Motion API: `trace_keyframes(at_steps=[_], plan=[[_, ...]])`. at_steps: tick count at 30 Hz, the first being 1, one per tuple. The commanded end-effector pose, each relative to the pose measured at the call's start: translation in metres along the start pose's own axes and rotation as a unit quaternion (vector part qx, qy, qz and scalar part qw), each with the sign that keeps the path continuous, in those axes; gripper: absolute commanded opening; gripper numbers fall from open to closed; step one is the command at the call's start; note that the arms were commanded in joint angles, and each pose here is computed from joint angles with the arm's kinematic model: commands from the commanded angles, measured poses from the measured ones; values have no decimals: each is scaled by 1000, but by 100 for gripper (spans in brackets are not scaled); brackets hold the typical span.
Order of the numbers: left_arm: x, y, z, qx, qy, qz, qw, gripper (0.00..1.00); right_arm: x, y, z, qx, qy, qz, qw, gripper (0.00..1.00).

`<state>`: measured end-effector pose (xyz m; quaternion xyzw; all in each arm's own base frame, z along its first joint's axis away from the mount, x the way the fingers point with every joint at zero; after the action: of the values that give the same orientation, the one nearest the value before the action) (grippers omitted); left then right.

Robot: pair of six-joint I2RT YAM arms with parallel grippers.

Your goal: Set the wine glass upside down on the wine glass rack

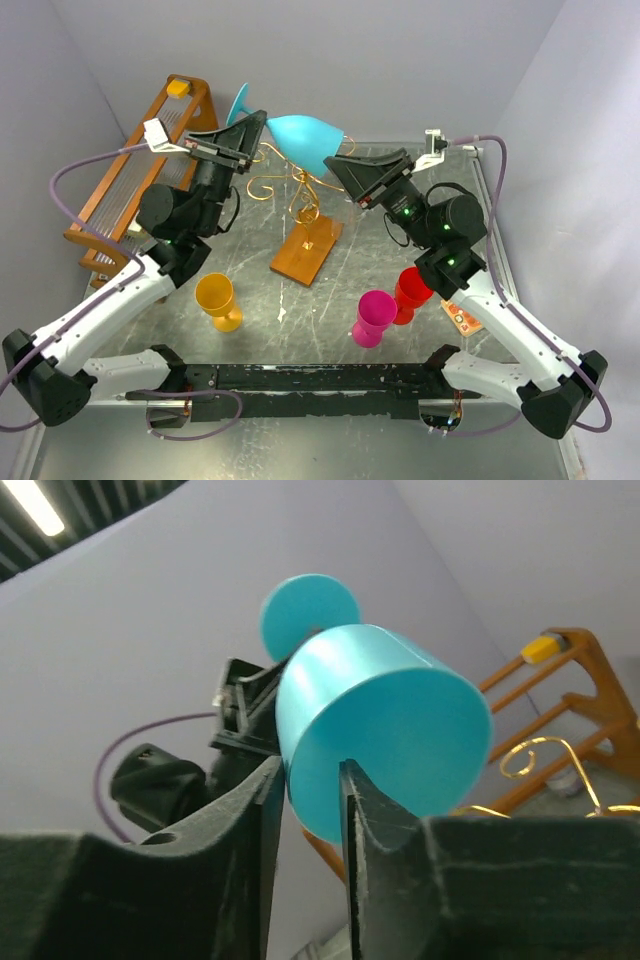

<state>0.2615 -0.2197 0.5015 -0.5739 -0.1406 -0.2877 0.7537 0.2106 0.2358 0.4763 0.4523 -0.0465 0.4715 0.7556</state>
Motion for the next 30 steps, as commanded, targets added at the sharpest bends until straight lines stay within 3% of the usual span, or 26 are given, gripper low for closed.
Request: trace_keyframes(at_steps=[1, 7, 13, 24, 30], plan=[[-13, -24, 17, 126, 27, -31, 991, 7, -11, -7, -1, -23, 8, -44, 999, 33], [-29, -22, 26, 270, 81, -5, 959, 7, -24, -11, -12, -55, 54, -52, 996, 53], [-47, -22, 43, 389, 122, 16, 913, 7, -32, -16, -17, -85, 96, -79, 989, 64], [-75, 5, 80, 534, 121, 108, 830, 7, -2, -10, -24, -49, 136, -49, 988, 65], [-87, 32, 86, 579, 121, 160, 791, 7, 29, -13, -44, -49, 170, -113, 978, 65]])
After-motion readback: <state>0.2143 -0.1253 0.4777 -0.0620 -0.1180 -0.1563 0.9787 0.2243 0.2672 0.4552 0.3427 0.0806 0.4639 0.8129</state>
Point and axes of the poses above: each gripper's point midway between its finger pads, its own x axis out along the fingers, its own y axis along the line the jaws close on, z = x × y, the point moved 5 cm from there along -x, back along the fingers, and after that the axes turned 7 degrees about x, right-handed, at the moved point
